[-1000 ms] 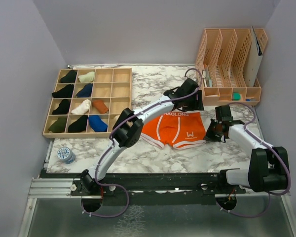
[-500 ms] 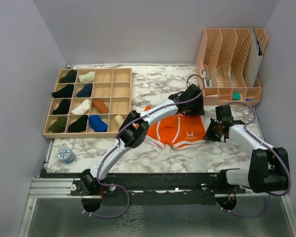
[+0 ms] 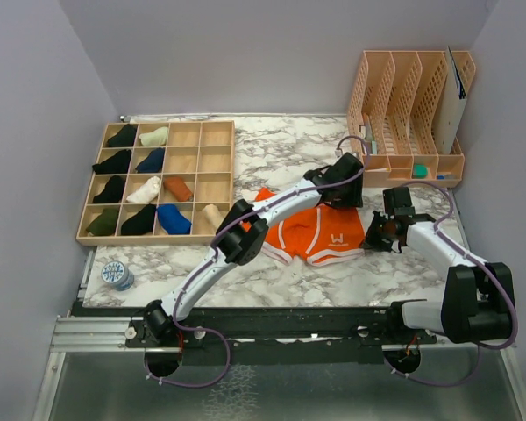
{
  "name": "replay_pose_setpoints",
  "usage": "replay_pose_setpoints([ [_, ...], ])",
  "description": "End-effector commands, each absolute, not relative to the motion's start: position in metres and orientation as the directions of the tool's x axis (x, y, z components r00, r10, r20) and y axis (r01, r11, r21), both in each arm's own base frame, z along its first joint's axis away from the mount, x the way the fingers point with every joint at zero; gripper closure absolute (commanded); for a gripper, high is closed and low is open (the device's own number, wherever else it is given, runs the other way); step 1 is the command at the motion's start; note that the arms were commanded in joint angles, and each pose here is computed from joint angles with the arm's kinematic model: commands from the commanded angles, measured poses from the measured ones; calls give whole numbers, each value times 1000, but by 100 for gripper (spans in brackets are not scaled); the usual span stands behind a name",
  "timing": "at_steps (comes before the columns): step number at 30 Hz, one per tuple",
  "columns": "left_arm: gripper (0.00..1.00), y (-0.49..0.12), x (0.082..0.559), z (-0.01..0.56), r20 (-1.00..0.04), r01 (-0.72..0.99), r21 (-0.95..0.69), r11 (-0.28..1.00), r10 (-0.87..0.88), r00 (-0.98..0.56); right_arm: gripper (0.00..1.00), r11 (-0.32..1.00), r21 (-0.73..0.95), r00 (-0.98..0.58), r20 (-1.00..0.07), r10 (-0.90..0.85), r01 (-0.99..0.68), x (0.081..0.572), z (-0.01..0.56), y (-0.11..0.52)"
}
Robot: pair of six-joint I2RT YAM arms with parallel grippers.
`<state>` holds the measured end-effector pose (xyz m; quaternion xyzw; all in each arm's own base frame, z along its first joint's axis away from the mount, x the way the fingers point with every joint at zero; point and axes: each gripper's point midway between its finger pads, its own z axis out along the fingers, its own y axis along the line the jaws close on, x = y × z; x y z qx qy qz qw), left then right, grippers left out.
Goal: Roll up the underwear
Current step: Fold the underwear at the center of the board.
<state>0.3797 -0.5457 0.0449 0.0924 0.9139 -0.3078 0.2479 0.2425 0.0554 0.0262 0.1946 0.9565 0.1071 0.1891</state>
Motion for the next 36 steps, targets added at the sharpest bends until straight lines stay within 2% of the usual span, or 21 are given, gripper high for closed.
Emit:
replay_pose_setpoints([
  [1, 51, -511, 360, -31, -433, 316, -343, 884, 150, -889, 100, 904, 306, -858, -329, 394, 297, 240, 28, 62],
  [5, 51, -503, 361, -45, -429, 317, -294, 901, 172, -887, 100, 904, 308, -860, -327, 392, 296, 240, 28, 62],
  [10, 53, -488, 350, -75, -377, 313, -239, 919, 210, -902, 100, 905, 316, -863, -325, 386, 286, 240, 28, 64],
  [14, 60, -477, 339, -95, -335, 310, -206, 928, 230, -914, 100, 907, 319, -867, -327, 376, 274, 239, 29, 65],
  [22, 73, -481, 343, -89, -349, 313, -216, 925, 227, -909, 100, 910, 325, -863, -346, 369, 258, 243, 35, 65],
  [24, 81, -483, 343, -86, -351, 314, -225, 922, 224, -909, 100, 911, 326, -862, -351, 365, 253, 244, 37, 65],
  [26, 93, -488, 345, -78, -360, 314, -246, 917, 214, -908, 100, 914, 320, -863, -354, 360, 250, 245, 39, 64],
  [28, 99, -496, 348, -65, -376, 315, -278, 908, 199, -905, 100, 913, 322, -861, -357, 362, 251, 246, 42, 64],
  [32, 100, -524, 356, -17, -428, 339, -405, 849, 151, -891, 100, 911, 308, -846, -372, 382, 275, 251, 51, 60],
  [36, 100, -544, 364, 50, -485, 362, -519, 774, 81, -871, 100, 913, 209, -793, -453, 408, 351, 257, 77, 34],
])
